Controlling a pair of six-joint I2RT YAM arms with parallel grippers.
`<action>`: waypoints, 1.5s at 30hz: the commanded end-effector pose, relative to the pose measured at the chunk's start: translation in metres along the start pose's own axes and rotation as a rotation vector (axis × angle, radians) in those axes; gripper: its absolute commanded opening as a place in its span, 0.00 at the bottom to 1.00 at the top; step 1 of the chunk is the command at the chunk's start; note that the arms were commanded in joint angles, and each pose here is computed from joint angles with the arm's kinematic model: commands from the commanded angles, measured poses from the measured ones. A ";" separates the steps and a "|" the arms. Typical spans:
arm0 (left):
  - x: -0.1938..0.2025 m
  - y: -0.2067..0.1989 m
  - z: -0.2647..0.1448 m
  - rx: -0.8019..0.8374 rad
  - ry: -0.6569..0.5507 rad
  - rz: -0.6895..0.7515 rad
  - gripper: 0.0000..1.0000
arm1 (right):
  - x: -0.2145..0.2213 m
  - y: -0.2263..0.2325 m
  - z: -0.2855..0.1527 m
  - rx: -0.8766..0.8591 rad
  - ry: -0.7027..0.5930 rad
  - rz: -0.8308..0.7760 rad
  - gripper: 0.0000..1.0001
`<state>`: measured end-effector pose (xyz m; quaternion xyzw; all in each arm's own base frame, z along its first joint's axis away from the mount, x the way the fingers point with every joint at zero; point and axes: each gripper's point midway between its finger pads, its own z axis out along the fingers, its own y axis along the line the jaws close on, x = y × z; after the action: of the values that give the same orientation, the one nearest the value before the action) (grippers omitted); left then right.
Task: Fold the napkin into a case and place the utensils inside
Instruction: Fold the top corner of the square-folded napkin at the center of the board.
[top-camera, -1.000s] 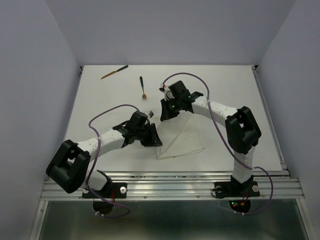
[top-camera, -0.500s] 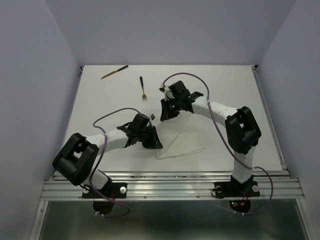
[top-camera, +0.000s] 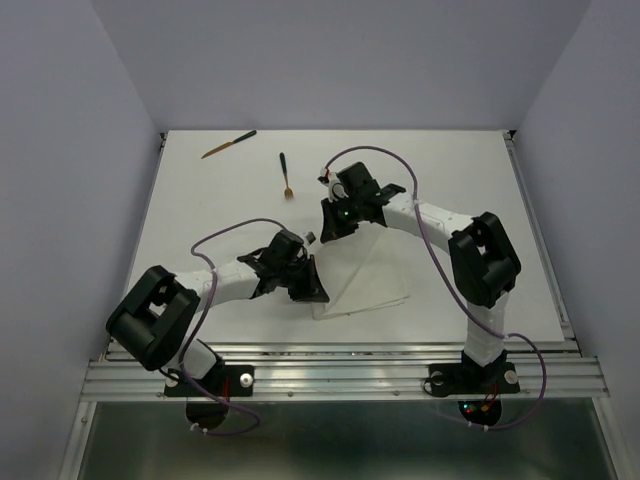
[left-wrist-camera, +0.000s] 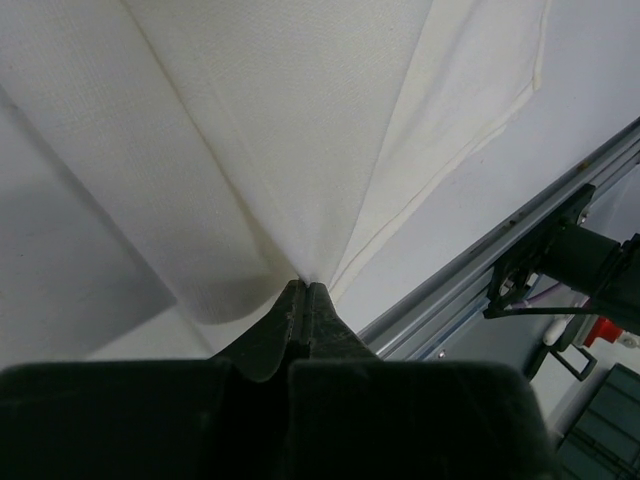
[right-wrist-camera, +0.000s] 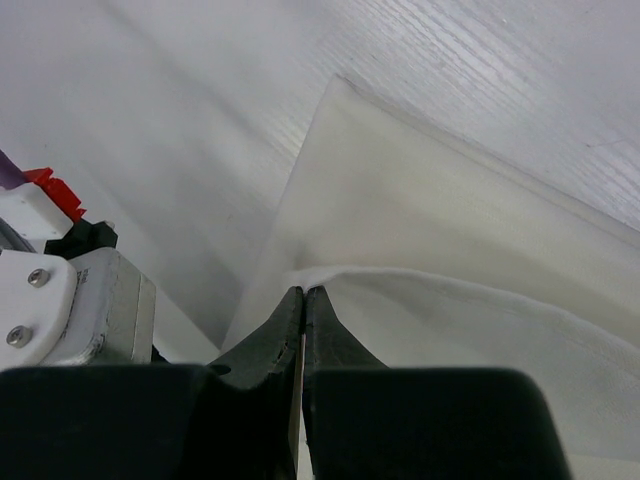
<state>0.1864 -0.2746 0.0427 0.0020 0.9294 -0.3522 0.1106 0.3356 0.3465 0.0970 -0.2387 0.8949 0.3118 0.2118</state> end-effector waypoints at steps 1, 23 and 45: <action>0.009 -0.006 -0.004 0.034 0.014 0.039 0.00 | -0.014 0.005 0.010 -0.015 -0.038 -0.023 0.01; -0.004 -0.013 -0.017 -0.015 -0.050 0.080 0.31 | -0.044 0.007 -0.007 0.044 -0.132 -0.004 0.59; -0.114 0.035 -0.011 -0.284 -0.229 -0.040 0.36 | 0.001 -0.114 -0.074 0.421 -0.228 0.289 0.09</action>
<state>0.2811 -0.2313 0.0483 -0.0802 0.9492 -0.2338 0.1946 0.3760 0.2131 0.0767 -0.0251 0.9474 0.1641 0.2738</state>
